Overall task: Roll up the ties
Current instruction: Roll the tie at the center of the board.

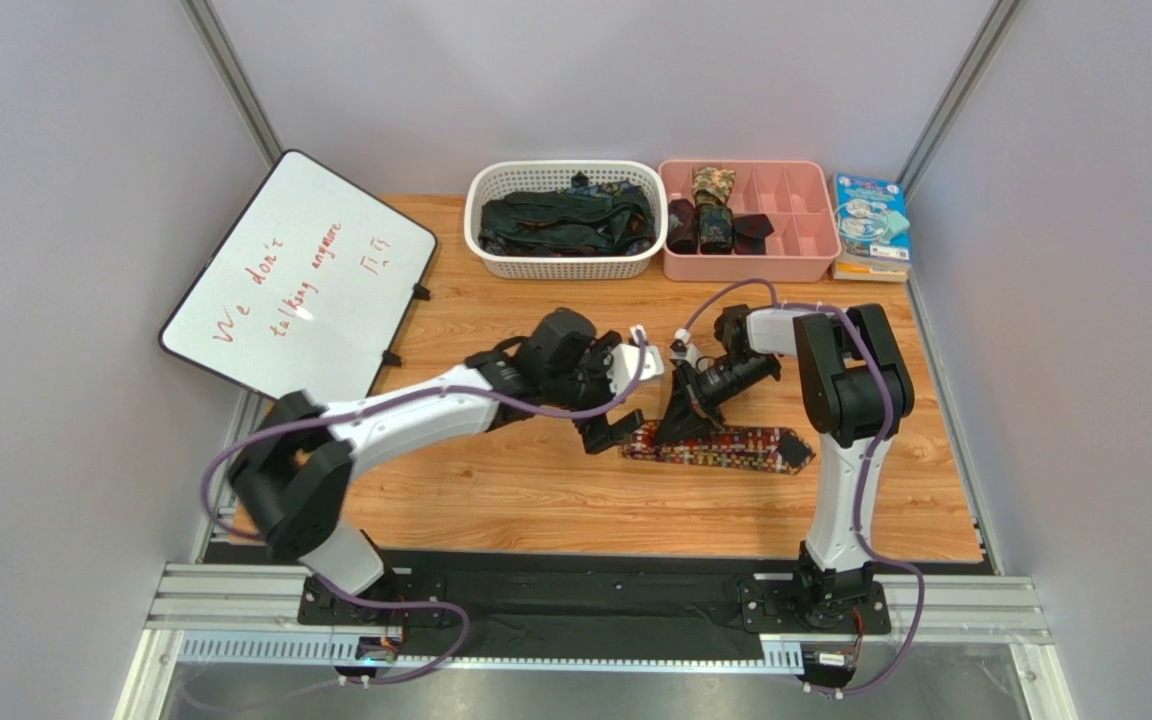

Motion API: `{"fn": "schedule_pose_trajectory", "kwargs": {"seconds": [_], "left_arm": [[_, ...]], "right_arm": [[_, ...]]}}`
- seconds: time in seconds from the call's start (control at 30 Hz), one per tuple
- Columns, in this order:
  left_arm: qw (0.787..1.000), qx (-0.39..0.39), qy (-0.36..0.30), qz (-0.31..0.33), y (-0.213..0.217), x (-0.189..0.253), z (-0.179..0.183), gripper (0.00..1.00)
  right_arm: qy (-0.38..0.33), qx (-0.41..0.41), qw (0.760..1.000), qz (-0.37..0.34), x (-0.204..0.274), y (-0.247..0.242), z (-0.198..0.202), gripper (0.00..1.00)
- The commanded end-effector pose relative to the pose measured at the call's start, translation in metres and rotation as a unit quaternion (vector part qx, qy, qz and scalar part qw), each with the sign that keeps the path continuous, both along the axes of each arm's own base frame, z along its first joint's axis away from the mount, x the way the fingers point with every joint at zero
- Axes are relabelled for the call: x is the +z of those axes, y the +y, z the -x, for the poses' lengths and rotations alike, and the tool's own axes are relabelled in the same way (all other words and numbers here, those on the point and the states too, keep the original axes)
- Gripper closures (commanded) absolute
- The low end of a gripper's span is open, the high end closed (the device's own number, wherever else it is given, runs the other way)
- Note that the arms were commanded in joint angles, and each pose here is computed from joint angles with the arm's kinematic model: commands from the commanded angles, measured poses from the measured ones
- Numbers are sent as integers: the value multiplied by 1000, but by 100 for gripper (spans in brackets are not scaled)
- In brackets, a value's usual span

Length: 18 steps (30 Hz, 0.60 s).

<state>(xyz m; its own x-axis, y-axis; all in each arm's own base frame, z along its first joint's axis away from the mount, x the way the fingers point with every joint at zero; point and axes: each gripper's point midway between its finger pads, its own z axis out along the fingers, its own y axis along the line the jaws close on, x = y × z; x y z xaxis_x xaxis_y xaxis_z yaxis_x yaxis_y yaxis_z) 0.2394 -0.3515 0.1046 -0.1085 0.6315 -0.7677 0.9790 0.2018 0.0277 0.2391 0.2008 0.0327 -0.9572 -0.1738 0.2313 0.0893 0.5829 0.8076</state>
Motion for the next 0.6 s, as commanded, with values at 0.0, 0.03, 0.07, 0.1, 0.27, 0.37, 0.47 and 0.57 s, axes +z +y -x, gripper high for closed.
{"fn": "schedule_pose_trajectory", "kwargs": {"seconds": [0.0, 0.03, 0.07, 0.1, 0.27, 0.37, 0.47, 0.57], "left_arm": [[989, -15, -46, 138, -2, 74, 21, 1], [982, -22, -70, 172, 0, 90, 26, 1], [978, -2, -80, 191, 3, 80, 24, 0], [977, 25, -73, 198, 5, 77, 19, 1], [983, -33, -2, 183, -7, 55, 23, 1], [977, -47, -53, 202, -9, 40, 21, 1], [972, -52, -103, 203, -11, 19, 10, 1], [971, -77, -117, 195, -17, 0, 8, 2]], "right_arm": [[-44, 60, 990, 119, -59, -32, 1, 100], [-48, 65, 989, 125, -60, -33, -2, 100], [-53, 70, 987, 135, -63, -36, -4, 100], [-42, 73, 986, 140, -66, -38, -2, 100], [-47, 87, 986, 132, -64, -32, -11, 100], [-33, 98, 988, 110, -59, -25, -3, 100], [-27, 108, 990, 86, -53, -18, 3, 100], [-20, 118, 991, 66, -49, -13, 9, 100]]}}
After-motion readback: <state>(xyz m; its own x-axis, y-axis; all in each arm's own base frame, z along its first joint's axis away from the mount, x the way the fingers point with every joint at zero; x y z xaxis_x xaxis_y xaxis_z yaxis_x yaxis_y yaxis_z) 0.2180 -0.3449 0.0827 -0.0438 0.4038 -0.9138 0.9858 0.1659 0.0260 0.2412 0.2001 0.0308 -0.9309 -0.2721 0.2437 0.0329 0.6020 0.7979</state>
